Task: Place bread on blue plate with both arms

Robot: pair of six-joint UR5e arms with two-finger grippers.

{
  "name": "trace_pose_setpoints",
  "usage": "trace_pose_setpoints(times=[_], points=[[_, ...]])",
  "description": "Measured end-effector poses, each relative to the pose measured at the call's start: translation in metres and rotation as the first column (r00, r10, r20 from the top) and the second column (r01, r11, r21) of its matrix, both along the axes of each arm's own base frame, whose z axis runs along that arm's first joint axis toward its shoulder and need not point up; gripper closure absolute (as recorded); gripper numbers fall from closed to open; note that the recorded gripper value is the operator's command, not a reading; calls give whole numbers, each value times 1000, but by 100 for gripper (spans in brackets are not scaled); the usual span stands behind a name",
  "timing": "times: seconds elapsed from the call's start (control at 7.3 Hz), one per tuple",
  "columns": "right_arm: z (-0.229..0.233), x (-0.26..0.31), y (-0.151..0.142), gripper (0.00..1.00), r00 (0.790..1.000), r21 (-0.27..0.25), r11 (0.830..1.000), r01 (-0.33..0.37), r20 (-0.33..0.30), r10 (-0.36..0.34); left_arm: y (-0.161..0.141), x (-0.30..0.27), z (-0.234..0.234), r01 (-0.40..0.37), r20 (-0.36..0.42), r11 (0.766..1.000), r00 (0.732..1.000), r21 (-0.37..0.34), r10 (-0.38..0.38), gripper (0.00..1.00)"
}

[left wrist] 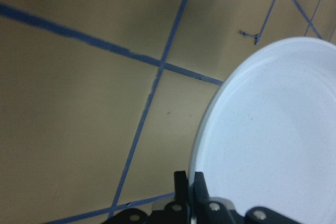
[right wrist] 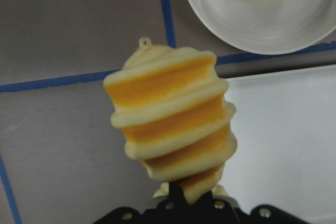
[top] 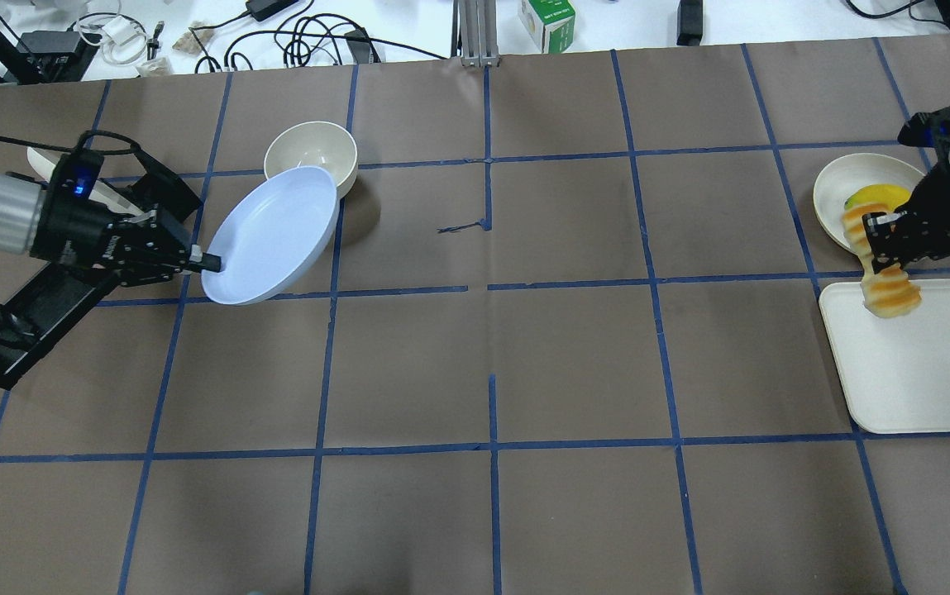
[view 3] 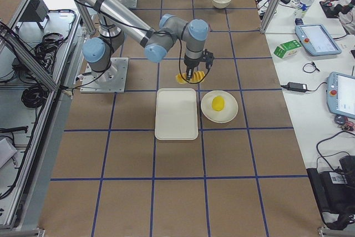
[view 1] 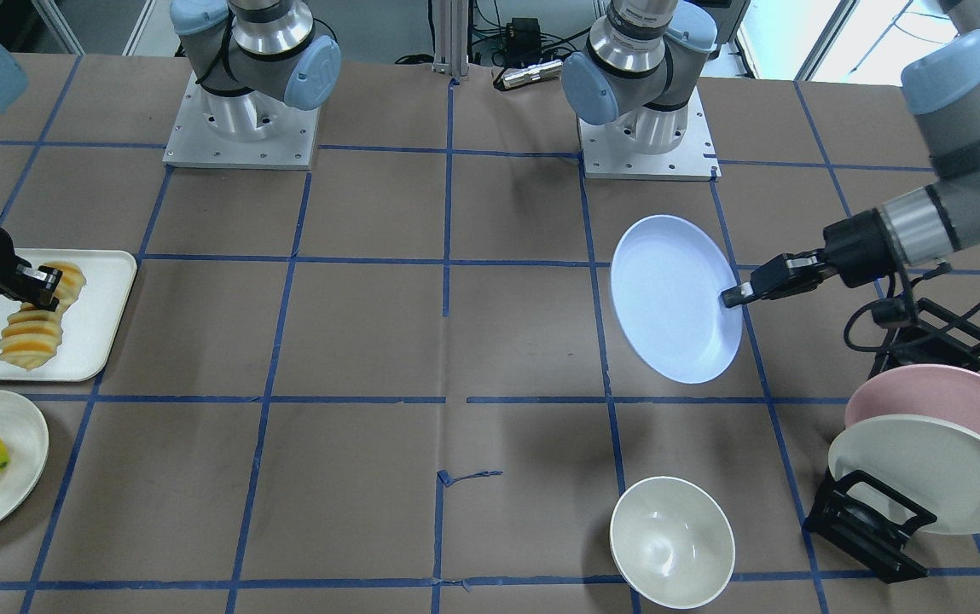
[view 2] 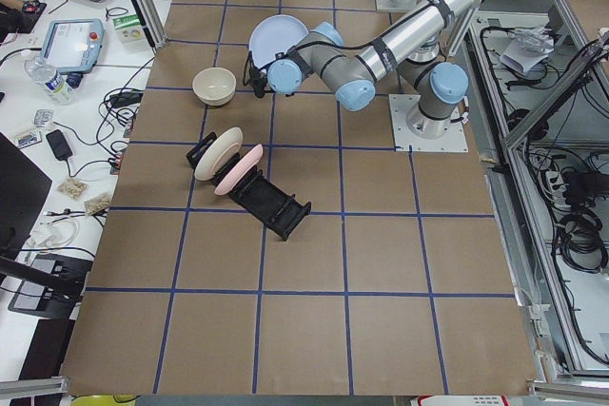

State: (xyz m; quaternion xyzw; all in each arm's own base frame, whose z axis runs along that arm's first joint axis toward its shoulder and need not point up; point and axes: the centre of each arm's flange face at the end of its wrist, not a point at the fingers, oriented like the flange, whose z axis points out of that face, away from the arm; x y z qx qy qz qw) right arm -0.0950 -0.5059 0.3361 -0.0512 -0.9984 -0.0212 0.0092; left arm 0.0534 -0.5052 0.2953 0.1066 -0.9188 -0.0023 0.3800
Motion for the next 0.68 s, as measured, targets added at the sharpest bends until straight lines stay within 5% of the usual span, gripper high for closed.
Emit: trace_pose_setpoints(times=[0.27, 0.68], points=[[37, 42, -12, 100, 999, -15, 999, -52, 2, 52, -9, -83, -25, 21, 75, 994, 997, -108, -13, 100], [59, 92, -19, 100, 996, -26, 996, -85, -2, 85, -9, -196, -57, 4, 199, 993, 980, -118, 20, 100]])
